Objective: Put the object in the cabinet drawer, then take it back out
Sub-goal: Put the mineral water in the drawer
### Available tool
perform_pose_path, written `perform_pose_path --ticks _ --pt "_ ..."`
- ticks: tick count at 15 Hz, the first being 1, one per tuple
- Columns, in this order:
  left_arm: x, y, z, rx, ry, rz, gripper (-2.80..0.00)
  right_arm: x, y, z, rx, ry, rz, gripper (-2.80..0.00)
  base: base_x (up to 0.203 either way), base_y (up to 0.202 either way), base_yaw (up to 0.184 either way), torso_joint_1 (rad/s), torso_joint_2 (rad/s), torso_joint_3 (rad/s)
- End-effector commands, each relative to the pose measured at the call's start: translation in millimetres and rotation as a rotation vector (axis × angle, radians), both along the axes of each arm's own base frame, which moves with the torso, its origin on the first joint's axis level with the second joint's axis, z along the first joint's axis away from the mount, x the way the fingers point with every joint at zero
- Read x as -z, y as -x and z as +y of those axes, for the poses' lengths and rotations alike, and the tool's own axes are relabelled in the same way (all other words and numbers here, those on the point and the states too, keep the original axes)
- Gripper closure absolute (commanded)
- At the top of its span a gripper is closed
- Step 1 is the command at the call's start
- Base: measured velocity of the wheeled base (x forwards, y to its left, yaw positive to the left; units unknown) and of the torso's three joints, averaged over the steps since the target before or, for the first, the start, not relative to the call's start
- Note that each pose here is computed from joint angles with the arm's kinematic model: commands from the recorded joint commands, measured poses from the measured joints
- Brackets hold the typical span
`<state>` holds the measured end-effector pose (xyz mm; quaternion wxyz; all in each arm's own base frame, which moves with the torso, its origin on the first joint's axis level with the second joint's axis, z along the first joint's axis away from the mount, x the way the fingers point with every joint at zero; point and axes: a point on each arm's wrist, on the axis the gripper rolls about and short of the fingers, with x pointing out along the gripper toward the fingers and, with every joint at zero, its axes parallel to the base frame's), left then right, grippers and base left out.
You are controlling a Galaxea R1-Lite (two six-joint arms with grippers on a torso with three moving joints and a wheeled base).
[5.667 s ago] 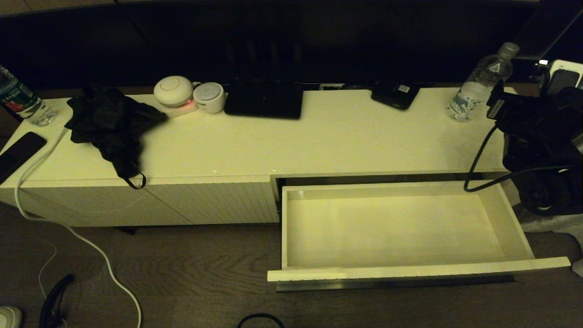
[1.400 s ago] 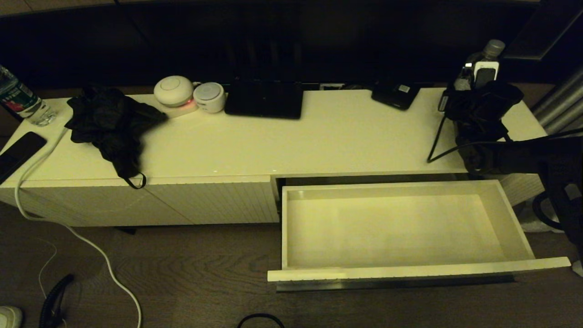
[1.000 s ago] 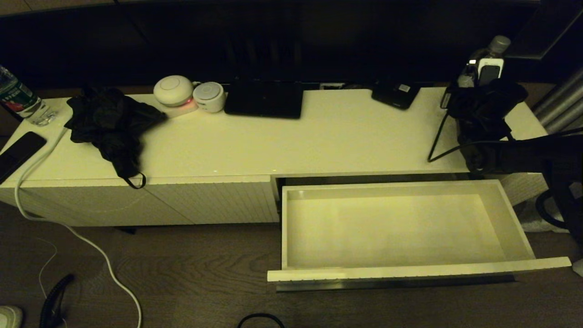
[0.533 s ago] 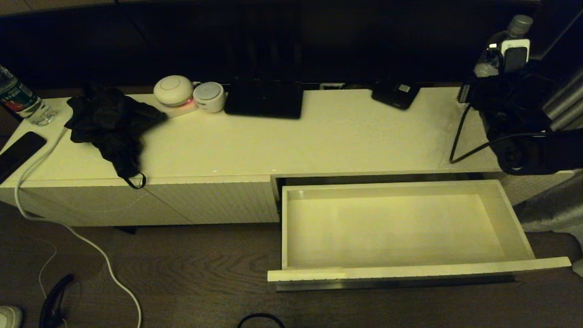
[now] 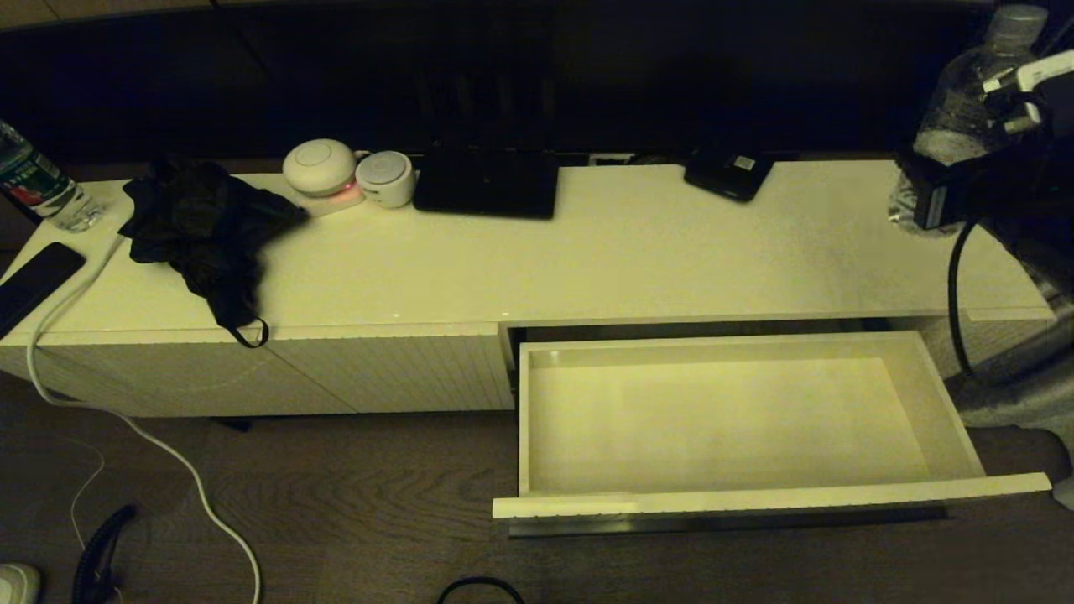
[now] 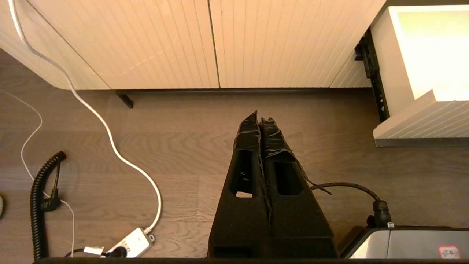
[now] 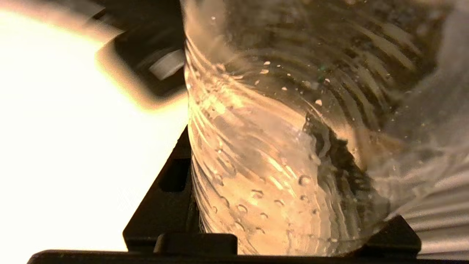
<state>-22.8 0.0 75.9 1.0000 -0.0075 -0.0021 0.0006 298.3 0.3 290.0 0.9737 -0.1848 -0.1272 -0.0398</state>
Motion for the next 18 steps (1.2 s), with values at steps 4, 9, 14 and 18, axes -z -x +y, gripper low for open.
perform_pose_path --ticks 4,9,14,18 --pt "0.0 0.1 0.0 0.0 0.0 -0.002 0.0 21.6 73.0 33.5 -0.235 0.279 0.11 0.0 0.0 0.0 0.0 0.0 0.0 0.0" --pt "0.4 0.0 0.0 0.0 0.0 -0.001 0.0 71.6 83.2 54.9 -0.378 0.437 0.248 0.0 0.0 0.0 0.0 0.0 0.0 0.0" --pt "0.3 0.0 0.0 0.0 0.0 -0.001 0.0 130.2 75.8 64.4 -0.456 0.694 0.428 0.0 0.0 0.0 0.0 0.0 0.0 0.0" --pt "0.4 0.0 0.0 0.0 0.0 0.0 0.0 143.7 69.0 66.3 -0.48 0.844 0.443 0.0 0.0 0.0 0.0 0.0 0.0 0.0"
